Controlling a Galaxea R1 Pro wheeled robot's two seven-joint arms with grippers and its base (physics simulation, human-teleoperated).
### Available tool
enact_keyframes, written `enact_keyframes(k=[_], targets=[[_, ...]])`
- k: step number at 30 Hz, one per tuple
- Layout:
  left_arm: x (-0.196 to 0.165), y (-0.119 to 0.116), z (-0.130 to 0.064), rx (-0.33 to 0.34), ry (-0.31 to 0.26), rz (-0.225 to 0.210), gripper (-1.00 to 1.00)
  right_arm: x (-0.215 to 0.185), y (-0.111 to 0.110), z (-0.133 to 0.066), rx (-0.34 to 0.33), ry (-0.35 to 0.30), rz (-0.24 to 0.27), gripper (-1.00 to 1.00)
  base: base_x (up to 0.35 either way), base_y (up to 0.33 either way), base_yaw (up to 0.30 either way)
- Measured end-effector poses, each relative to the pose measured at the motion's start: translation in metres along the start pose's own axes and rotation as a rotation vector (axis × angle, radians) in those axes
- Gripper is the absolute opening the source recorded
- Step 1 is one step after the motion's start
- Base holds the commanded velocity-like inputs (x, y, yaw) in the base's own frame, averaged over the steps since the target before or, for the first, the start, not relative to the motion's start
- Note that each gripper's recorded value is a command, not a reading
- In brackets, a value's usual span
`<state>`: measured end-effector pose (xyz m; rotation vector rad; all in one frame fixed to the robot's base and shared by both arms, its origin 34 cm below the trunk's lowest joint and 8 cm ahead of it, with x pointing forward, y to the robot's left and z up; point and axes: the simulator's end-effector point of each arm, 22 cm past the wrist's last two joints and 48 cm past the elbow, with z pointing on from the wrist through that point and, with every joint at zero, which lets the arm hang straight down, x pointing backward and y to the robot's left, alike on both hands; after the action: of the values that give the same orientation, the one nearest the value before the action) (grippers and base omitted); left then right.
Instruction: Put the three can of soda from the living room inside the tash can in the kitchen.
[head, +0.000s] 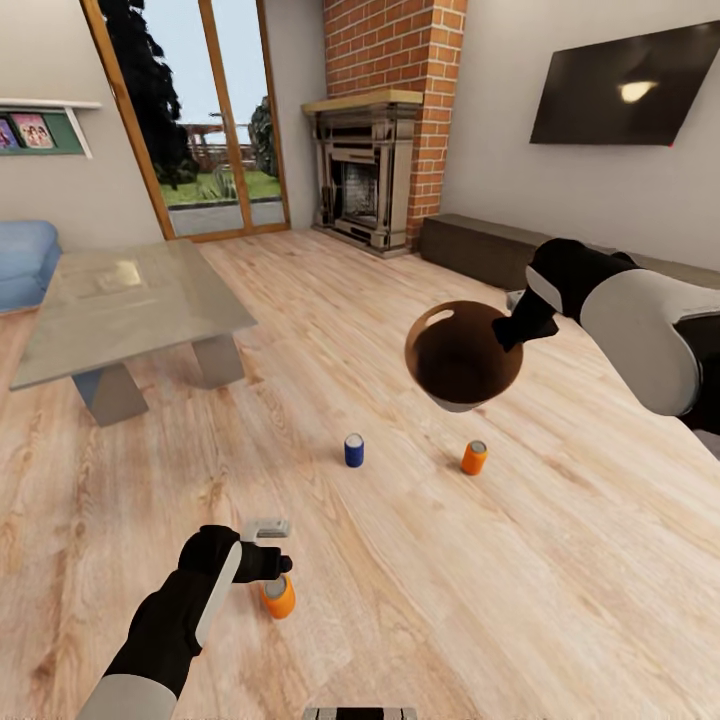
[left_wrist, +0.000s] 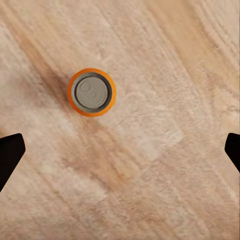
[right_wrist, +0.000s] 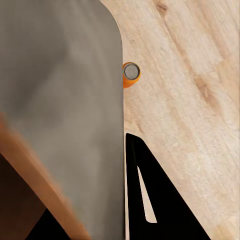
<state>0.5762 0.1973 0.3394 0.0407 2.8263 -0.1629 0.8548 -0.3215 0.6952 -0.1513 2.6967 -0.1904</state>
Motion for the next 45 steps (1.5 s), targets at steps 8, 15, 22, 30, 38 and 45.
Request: enact_keyframes(k=[8,15,22,30,38,45], targets=[[0.012,0.002,0.016,-0.002,0.036,-0.003,1.0,0.008,0.006,0.031,-0.012,0.038,-0.004,-1.0,0.0,0.0,0.0],[0.018,0.004,0.023,-0.003,0.054,-0.005,1.0,0.012,0.008,0.045,-0.011,0.056,-0.008,-1.0,0.0,0.0,0.0],[0.021,0.004,0.027,0.0,0.063,-0.008,1.0,0.014,0.008,0.053,-0.005,0.069,-0.015,-1.0,0.033,0.019,0.0],[0.026,0.004,0.032,0.004,0.076,-0.01,1.0,0.017,0.014,0.063,-0.026,0.08,-0.006,-1.0,0.15,0.094,0.0],[0.029,0.005,0.035,0.004,0.084,-0.011,1.0,0.02,0.011,0.072,-0.002,0.095,-0.024,-1.0,0.164,0.007,0.0],[0.032,0.005,0.039,0.004,0.091,-0.012,1.0,0.021,0.017,0.078,-0.017,0.101,-0.021,-1.0,0.085,0.001,0.0]])
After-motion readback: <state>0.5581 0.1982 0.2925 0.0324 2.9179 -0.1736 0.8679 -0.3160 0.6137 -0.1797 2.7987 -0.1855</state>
